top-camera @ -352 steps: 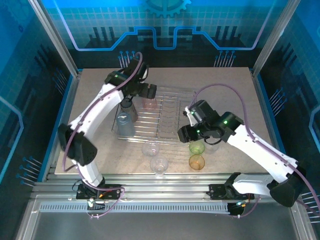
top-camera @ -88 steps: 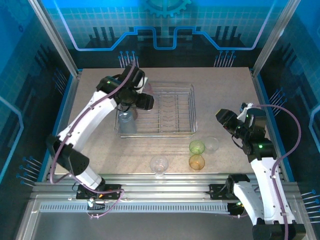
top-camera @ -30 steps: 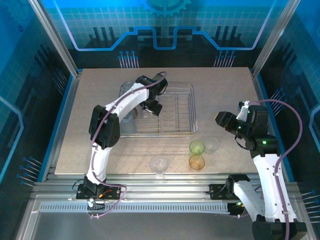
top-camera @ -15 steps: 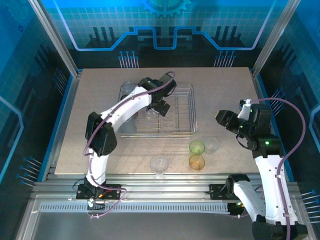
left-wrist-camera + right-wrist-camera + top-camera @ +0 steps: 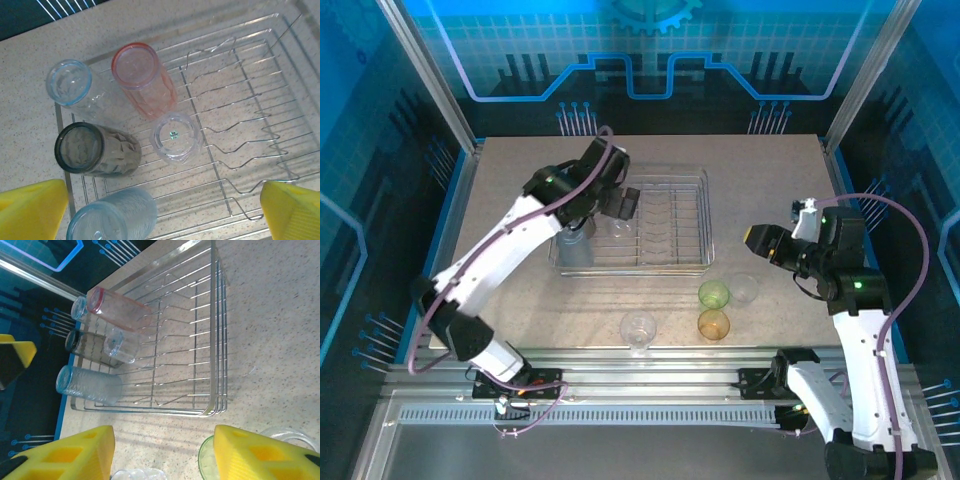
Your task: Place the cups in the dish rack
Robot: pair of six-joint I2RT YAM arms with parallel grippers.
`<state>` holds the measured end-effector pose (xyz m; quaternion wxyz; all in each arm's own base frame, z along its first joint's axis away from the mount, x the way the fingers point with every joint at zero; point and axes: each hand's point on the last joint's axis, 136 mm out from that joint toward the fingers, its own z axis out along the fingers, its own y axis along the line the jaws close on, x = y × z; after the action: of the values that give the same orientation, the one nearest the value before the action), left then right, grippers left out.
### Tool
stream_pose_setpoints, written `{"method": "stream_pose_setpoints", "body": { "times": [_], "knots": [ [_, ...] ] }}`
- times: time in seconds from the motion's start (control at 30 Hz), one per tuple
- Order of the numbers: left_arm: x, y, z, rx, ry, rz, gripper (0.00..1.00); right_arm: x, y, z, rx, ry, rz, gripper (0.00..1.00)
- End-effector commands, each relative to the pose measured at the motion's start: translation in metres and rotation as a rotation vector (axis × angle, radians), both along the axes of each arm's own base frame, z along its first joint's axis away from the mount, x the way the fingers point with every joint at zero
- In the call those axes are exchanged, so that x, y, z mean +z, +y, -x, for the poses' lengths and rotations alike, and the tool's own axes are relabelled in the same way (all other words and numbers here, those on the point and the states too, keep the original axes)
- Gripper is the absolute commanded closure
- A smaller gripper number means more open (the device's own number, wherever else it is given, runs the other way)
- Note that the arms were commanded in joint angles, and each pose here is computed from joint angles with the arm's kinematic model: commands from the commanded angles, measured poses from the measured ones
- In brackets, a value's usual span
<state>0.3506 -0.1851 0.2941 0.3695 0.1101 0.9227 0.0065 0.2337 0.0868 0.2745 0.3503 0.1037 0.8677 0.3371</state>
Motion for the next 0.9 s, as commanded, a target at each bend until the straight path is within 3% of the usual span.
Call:
{"method": "stream_pose_setpoints", "body": {
  "times": [0.0,0.3,0.87],
  "knots": [
    [0.02,-0.006,0.009,-0.023,-0.081,0.134,0.01,-0.002,0.018,0.013,0.09,0.024,-0.004,0.44],
    [0.008,0.001,0.043,-0.025,-0.078,0.287,0.01,-0.034,0.08,0.042,0.282,0.106,0.106,0.44],
    [-0.032,0.015,0.072,0.015,0.001,0.336,0.01,-0.111,0.159,0.067,0.55,0.232,0.421,0.44]
  ]
}}
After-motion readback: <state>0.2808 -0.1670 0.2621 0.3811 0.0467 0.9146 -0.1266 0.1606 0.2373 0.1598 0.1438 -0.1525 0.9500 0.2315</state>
